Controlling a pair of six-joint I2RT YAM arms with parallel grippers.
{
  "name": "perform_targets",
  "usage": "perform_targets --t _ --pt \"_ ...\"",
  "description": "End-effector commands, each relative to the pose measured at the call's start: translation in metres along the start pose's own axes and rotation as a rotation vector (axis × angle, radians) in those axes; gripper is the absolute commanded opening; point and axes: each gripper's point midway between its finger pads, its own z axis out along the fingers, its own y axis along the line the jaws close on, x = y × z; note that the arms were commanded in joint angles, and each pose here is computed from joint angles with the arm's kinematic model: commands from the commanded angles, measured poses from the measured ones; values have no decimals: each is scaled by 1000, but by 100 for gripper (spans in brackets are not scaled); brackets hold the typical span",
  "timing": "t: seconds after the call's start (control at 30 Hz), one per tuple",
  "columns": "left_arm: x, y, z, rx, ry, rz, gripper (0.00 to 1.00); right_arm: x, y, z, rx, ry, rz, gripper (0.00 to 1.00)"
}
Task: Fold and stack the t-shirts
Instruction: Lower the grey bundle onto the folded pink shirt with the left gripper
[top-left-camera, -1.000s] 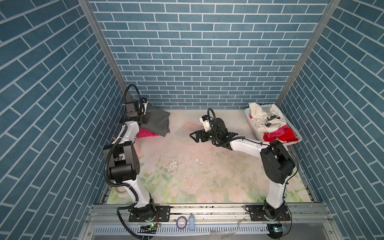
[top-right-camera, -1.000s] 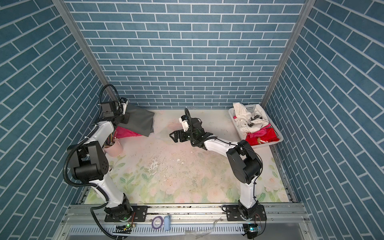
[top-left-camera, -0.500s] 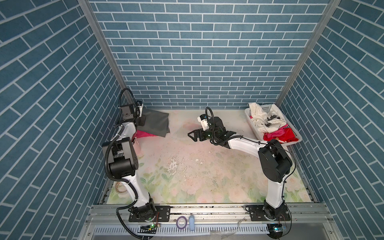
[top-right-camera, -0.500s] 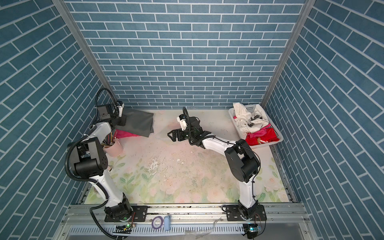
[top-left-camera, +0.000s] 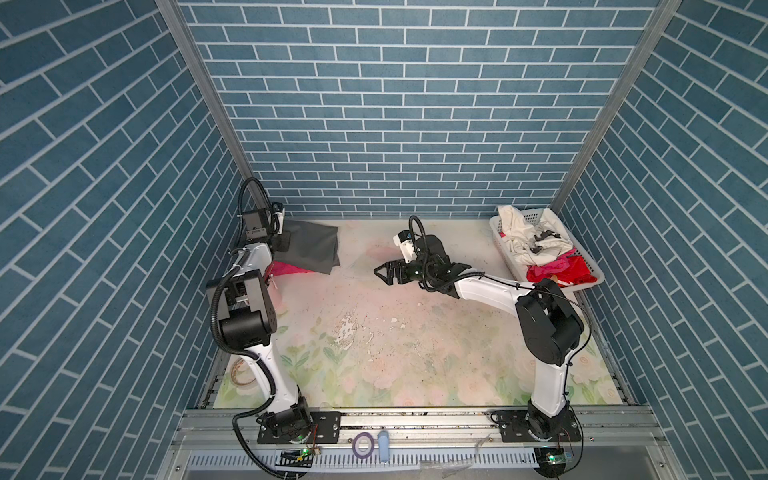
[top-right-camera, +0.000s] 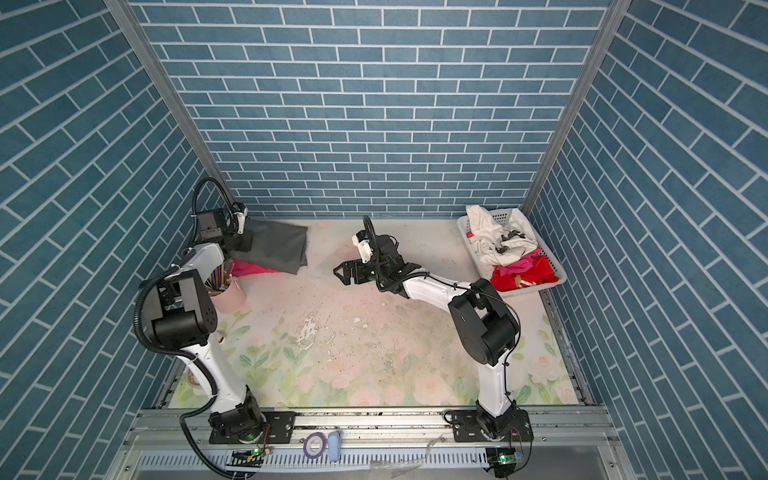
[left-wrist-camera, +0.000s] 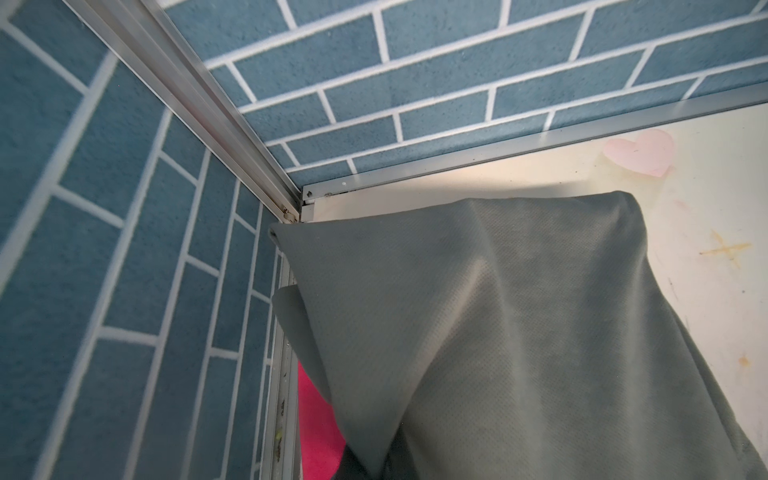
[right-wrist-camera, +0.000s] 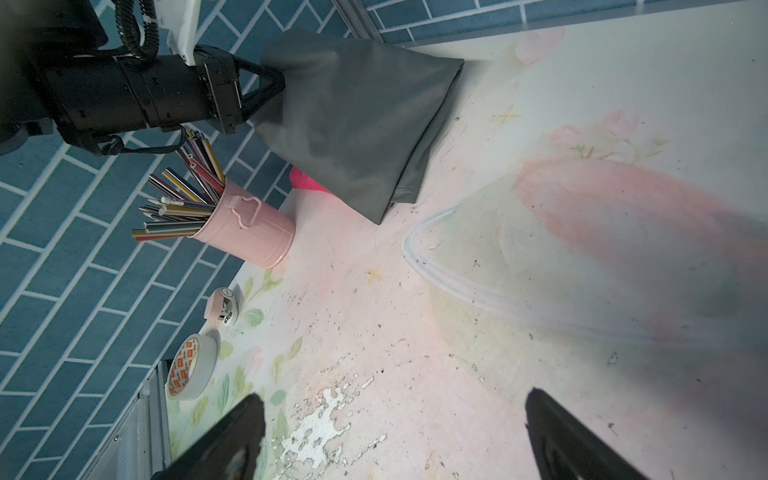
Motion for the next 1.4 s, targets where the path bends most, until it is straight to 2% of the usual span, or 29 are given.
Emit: perform_targets --t 0.0,0.23,0.5,1.17,1.37 --pt "-30 10 -23 -18 -94 5 0 8 0 7 -8 20 32 98" --pt "-45 7 -46 -3 -152 -11 0 11 1 10 -17 28 40 98" --pt "-35 7 -38 9 -135 -37 0 11 2 9 -17 28 41 98" --pt "7 34 16 23 -9 -110 0 16 1 14 -21 55 52 98" --pt "20 44 23 -30 52 -116 0 16 1 16 -21 59 55 98"
